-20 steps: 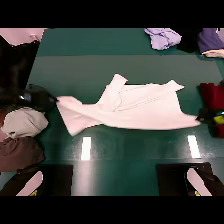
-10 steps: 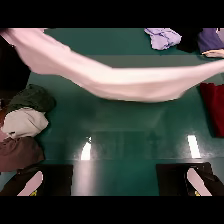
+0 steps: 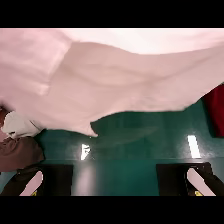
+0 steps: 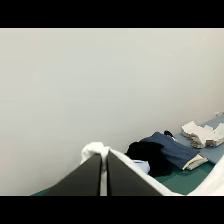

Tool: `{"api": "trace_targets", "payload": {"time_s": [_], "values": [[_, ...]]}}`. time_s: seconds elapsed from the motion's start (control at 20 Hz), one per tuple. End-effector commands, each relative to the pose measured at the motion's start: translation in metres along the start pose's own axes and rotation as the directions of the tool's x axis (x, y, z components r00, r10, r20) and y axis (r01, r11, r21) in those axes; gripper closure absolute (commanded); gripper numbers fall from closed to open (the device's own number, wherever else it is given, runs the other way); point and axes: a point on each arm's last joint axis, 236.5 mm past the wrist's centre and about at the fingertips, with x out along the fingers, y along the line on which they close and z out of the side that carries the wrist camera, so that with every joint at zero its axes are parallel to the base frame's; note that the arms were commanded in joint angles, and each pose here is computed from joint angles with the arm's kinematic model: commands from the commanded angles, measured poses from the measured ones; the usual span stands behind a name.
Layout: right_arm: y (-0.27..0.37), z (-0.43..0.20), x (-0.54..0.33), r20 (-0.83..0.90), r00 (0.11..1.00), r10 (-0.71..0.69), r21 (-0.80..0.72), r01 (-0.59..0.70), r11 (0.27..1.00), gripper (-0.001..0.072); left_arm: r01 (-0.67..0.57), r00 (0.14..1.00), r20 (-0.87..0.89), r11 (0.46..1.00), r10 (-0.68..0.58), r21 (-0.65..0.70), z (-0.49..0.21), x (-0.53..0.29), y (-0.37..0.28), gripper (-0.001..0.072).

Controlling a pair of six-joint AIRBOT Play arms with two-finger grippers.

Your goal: Fold the shirts.

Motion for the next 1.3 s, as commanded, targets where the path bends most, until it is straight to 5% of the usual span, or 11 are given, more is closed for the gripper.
{"api": "trace_targets", "payload": {"time_s": [0.0, 0.2, 0.5, 0.75, 0.95, 1.25], "values": [[-0.013, -0.013, -0.002, -0.032, 0.998, -0.060, 0.028, 0.060, 0.998, 0.0700, -0.054, 0.998, 0.016, 0.998, 0.054, 0.026, 0.008, -0.012, 0.001, 0.0680], [-0.052, -0.085, 0.033, -0.315, 0.942, -0.117, 0.145, 0.170, 0.975, 0.0700, -0.303, 0.907, -0.317, 0.953, 0.278, -0.031, -0.101, 0.004, 0.095, 0.0680], [-0.096, -0.195, 0.117, -0.719, 0.695, 0.016, 0.246, 0.233, 0.941, 0.0700, -0.441, 0.670, -0.734, 0.853, 0.107, -0.278, -0.346, 0.041, 0.169, 0.0680], [-0.106, -0.275, 0.207, -0.819, 0.563, 0.114, 0.285, 0.226, 0.931, 0.0700, -0.460, 0.648, -0.761, 0.814, 0.036, -0.353, -0.449, 0.084, 0.214, 0.0679], [-0.091, -0.323, 0.279, -0.816, 0.559, 0.145, 0.295, 0.188, 0.937, 0.0700, -0.469, 0.641, -0.767, 0.777, -0.028, -0.419, -0.518, 0.106, 0.233, 0.0679], [-0.081, -0.378, 0.350, -0.807, 0.583, 0.090, 0.231, 0.171, 0.958, 0.0700, -0.496, 0.663, -0.745, 0.786, 0.069, -0.369, -0.557, 0.121, 0.272, 0.0679]]}}
